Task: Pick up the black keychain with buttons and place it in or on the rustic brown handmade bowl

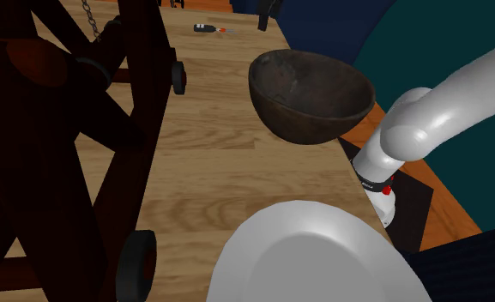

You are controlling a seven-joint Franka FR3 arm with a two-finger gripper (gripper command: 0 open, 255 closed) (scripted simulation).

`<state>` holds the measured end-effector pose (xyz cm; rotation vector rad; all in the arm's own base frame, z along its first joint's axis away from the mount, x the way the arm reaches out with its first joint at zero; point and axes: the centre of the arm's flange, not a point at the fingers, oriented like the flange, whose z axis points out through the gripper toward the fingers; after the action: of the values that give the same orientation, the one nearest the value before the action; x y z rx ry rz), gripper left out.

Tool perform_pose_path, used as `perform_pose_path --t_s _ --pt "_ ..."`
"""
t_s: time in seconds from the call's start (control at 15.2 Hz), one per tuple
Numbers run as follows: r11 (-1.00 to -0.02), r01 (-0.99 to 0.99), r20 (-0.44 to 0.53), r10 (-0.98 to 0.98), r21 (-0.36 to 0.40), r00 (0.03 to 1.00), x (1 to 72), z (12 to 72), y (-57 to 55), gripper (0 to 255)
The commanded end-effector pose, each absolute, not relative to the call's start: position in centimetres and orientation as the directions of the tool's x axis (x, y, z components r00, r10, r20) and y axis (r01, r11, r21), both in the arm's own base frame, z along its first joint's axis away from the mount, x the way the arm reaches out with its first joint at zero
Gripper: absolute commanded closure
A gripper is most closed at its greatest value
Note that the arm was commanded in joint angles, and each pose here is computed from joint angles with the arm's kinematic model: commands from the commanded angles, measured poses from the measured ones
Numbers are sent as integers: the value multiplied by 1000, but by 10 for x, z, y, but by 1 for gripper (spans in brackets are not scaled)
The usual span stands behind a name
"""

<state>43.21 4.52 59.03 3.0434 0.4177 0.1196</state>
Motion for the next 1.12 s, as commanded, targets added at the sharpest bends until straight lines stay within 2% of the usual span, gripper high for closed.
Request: perform_pose_path --t_s 0.0,0.53,1.06 --pt "-949 310 65 314 65 947 458 592 56 0" --pt "-883 469 62 470 18 881 548 602 103 0" --pt "-883 469 62 470 18 881 551 562 103 0"
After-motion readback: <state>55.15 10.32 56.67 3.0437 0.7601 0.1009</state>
